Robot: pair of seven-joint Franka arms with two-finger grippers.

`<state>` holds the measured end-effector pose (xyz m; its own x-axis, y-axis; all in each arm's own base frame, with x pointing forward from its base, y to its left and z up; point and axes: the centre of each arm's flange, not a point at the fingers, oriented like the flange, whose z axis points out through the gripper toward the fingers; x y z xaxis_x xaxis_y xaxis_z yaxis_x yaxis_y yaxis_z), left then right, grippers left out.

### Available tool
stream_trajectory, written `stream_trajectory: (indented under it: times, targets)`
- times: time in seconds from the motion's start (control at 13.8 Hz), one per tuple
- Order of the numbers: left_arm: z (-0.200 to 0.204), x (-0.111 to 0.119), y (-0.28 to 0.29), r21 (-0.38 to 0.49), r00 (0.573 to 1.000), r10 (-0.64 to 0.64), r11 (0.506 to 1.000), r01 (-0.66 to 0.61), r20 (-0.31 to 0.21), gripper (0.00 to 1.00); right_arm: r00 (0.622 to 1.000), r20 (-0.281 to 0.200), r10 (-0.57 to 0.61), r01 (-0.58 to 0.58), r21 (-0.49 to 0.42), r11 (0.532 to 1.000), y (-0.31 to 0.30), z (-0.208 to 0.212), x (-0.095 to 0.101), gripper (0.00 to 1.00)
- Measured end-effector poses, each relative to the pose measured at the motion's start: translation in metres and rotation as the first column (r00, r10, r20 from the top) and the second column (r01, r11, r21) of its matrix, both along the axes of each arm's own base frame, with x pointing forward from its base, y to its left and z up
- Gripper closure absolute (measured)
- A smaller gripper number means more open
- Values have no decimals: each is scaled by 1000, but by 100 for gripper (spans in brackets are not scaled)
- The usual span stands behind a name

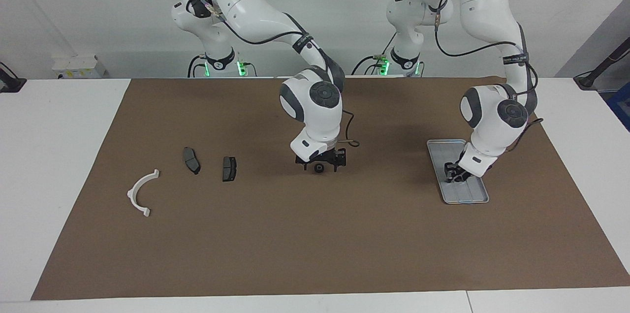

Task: Place bearing gear from tray to pile

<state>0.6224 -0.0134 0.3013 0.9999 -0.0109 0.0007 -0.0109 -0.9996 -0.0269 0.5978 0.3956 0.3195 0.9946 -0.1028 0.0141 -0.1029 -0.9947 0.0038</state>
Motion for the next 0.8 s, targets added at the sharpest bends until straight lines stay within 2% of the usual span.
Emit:
stream_trajectory:
  times: [0.22,0.29,0.51,0.58,0.8]
  targets:
    - [0,0,0,0,1000,1,1000,-1,0,50,1000,-18,-2,2,-13,1000,-5,-12,-4,0]
    - [0,0,1,0,1000,2,1000,-2,0,59,1000,-22,-1,1,-15,1000,-6,-14,-6,0]
    - [-2,-1,3,1,1000,4,1000,-4,-3,60,1000,-31,-3,2,-10,1000,-4,-15,-10,1]
    - [-2,-1,2,0,1000,3,1000,-3,-3,68,999,-32,-2,2,-8,1000,-4,-15,-11,0]
    - [-2,-2,0,-1,1000,-1,1000,1,0,76,999,-27,-20,20,6,1000,-2,-15,-14,0]
